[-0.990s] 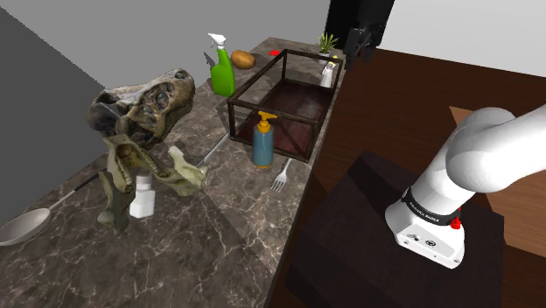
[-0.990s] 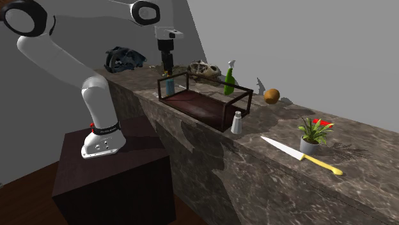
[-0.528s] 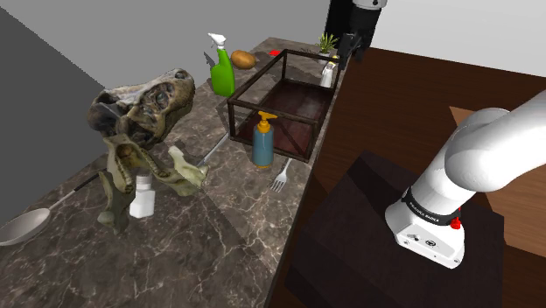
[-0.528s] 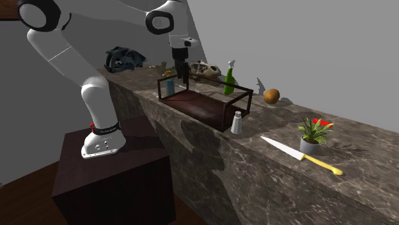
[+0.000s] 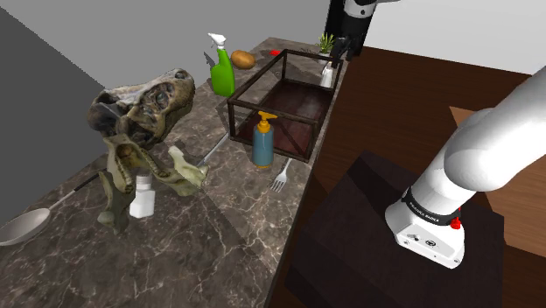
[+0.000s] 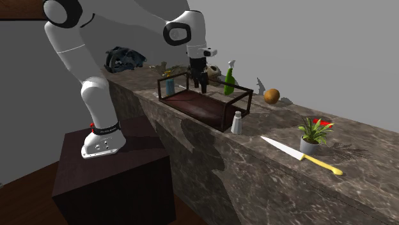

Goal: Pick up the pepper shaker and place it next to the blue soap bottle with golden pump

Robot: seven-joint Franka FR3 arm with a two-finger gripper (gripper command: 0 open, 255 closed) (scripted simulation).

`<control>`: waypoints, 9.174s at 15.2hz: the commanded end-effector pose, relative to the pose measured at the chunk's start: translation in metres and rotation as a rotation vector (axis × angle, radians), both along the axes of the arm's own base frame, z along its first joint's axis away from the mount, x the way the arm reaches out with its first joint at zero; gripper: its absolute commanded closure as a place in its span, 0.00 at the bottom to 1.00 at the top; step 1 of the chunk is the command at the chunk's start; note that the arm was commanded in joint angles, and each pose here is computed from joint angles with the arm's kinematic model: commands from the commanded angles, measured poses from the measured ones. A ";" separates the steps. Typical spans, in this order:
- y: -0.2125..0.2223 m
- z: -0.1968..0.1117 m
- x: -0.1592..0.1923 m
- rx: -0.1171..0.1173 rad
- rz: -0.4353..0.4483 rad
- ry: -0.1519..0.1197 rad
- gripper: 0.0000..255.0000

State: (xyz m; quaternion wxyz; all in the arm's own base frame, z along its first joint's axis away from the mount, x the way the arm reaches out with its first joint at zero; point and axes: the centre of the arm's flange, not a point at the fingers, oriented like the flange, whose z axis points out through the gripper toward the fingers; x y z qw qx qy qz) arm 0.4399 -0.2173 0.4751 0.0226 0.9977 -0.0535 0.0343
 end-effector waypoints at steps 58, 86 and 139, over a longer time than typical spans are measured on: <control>-0.156 -0.002 0.112 -0.048 0.024 -0.075 1.00; -0.156 0.146 0.112 -0.048 0.024 -0.075 1.00; 0.207 0.020 0.094 -0.014 0.996 0.090 0.00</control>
